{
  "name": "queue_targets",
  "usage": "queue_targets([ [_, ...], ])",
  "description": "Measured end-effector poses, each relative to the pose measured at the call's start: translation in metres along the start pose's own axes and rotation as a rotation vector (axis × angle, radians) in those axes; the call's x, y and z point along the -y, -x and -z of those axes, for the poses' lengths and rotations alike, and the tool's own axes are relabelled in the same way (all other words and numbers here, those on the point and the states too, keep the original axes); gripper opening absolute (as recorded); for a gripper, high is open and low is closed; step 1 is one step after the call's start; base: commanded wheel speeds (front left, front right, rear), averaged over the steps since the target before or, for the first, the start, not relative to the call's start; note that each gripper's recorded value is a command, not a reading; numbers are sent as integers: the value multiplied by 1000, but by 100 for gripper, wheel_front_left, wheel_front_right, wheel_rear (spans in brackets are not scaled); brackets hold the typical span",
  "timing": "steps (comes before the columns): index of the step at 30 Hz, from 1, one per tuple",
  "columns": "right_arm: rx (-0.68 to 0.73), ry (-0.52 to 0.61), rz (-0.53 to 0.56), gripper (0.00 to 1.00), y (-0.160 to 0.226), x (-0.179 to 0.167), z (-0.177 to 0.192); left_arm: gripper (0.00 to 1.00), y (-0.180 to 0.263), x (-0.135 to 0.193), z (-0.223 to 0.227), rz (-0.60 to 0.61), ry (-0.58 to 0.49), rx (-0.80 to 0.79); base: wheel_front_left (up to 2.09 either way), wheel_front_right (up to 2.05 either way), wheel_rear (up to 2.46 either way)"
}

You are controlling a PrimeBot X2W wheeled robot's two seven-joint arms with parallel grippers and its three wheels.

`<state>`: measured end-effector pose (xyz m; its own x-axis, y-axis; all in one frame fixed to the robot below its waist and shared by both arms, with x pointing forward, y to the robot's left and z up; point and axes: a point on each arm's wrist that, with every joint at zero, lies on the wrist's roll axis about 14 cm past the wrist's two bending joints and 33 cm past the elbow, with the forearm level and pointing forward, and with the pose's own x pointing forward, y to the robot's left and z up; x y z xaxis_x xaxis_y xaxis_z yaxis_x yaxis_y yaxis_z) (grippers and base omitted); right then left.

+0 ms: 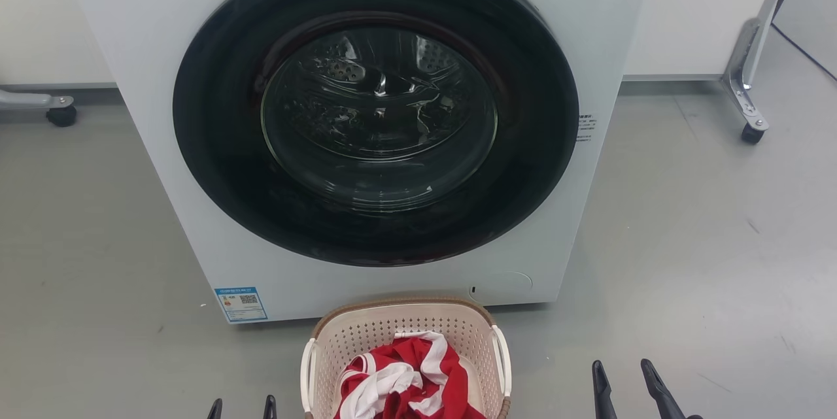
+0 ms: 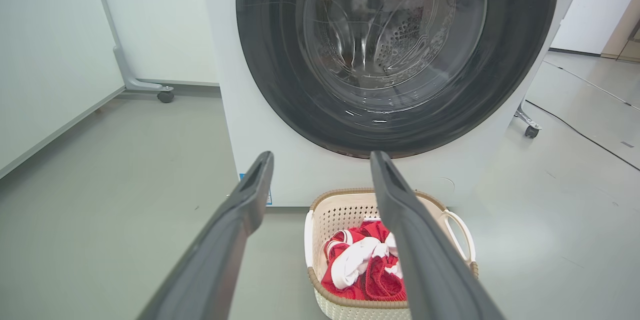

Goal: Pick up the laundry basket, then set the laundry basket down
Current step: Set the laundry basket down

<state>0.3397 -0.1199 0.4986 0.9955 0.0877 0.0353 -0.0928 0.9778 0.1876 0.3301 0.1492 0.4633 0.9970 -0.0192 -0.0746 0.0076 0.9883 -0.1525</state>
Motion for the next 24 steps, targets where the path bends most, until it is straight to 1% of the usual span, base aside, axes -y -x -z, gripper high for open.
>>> queue_targets([
  [6,14,10,-1,100,0,-2,-4,100,0,-1,-2,-3,-20,9,0,0,0],
  [24,14,17,-3,100,0,-4,-3,100,-1,5,-4,8,-14,16,0,0,0],
])
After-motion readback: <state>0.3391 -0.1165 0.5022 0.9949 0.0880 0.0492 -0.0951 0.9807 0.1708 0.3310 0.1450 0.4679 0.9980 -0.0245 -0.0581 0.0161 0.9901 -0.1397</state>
